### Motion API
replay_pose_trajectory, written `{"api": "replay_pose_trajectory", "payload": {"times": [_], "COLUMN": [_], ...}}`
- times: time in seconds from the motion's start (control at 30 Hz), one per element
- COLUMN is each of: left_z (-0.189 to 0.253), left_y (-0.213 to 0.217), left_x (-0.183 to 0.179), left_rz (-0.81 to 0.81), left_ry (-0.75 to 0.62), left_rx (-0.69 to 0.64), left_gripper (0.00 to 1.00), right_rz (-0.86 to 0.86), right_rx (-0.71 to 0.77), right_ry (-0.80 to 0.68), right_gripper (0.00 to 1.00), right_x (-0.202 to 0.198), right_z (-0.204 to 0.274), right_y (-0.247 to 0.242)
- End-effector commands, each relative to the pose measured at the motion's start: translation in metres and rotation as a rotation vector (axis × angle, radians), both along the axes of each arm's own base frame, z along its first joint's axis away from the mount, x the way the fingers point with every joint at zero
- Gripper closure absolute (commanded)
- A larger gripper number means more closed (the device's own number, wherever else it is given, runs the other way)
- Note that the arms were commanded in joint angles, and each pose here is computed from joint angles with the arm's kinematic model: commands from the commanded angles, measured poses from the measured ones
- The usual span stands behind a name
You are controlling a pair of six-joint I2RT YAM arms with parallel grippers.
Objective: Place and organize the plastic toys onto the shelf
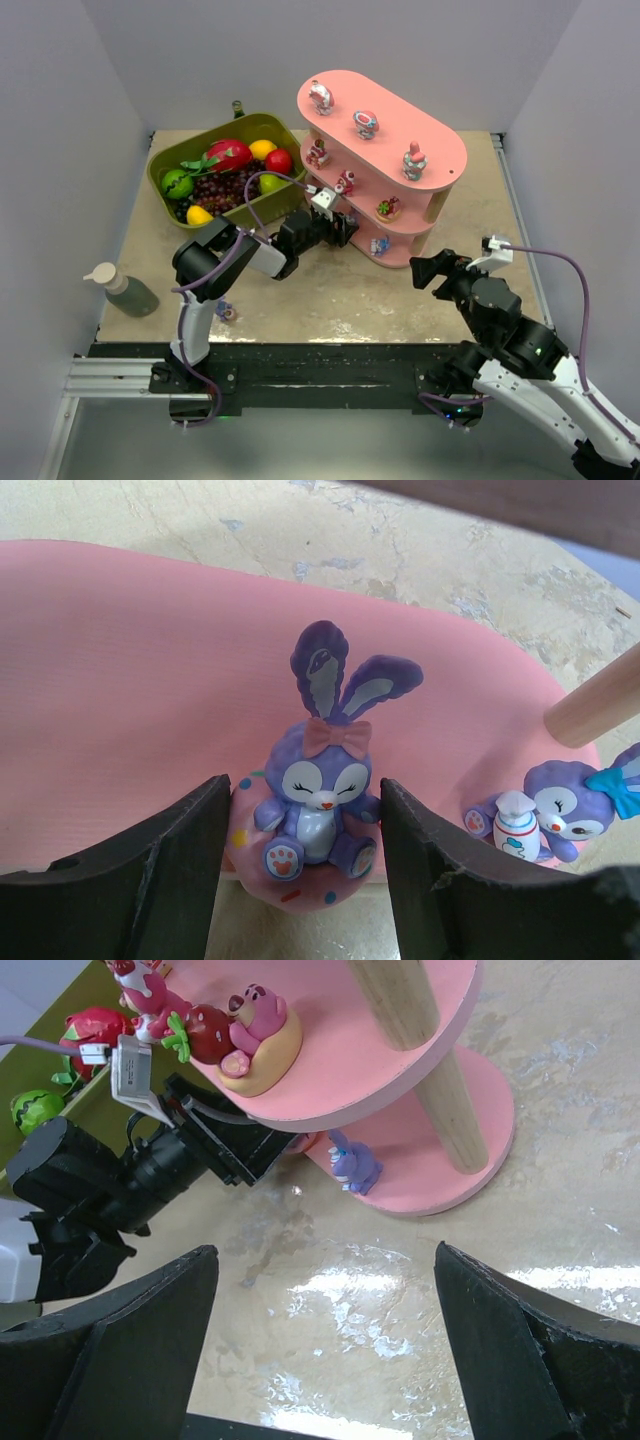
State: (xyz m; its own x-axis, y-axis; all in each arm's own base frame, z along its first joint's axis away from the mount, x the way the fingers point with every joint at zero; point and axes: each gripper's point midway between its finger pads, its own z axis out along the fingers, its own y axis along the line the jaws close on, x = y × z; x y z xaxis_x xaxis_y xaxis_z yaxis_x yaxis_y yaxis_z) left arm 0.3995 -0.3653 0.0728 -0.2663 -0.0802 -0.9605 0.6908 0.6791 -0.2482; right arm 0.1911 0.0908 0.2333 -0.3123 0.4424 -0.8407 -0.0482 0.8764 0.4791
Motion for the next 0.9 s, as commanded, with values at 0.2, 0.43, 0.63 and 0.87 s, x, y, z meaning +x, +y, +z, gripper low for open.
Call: {"api": "replay_pose_trajectory", "payload": {"times": [0.2, 0.43, 0.63, 0.87], "left_z": [0.029, 0.032, 0.04, 0.037], "left_y": [-0.003, -0.003, 0.004, 0.017], "left_x": [0.012, 0.011, 0.01, 0.002], "left_rz": [0.016, 0.019, 0.046, 0.095], "left_ry": [-0.058, -0.063, -0.063, -0.017], "left_rx": [-0.091, -0.096, -0.116, -0.147], "left_gripper": [0.29, 0.23, 0.19, 0.17], "right_rz": [-0.014, -0.011, -0.006, -0.008], "right_rx": [0.017, 0.02, 0.017, 0.017], "right_ry": [-0.022, -0.022, -0.02, -0.021], "right_gripper": [0.08, 0.08, 0.08, 0.08], "right_x": [0.004, 0.003, 0.003, 0.004], "right_z": [0.009, 0.009, 0.008, 0.008], "right_y": [0.0, 0.001, 0.002, 0.002]}}
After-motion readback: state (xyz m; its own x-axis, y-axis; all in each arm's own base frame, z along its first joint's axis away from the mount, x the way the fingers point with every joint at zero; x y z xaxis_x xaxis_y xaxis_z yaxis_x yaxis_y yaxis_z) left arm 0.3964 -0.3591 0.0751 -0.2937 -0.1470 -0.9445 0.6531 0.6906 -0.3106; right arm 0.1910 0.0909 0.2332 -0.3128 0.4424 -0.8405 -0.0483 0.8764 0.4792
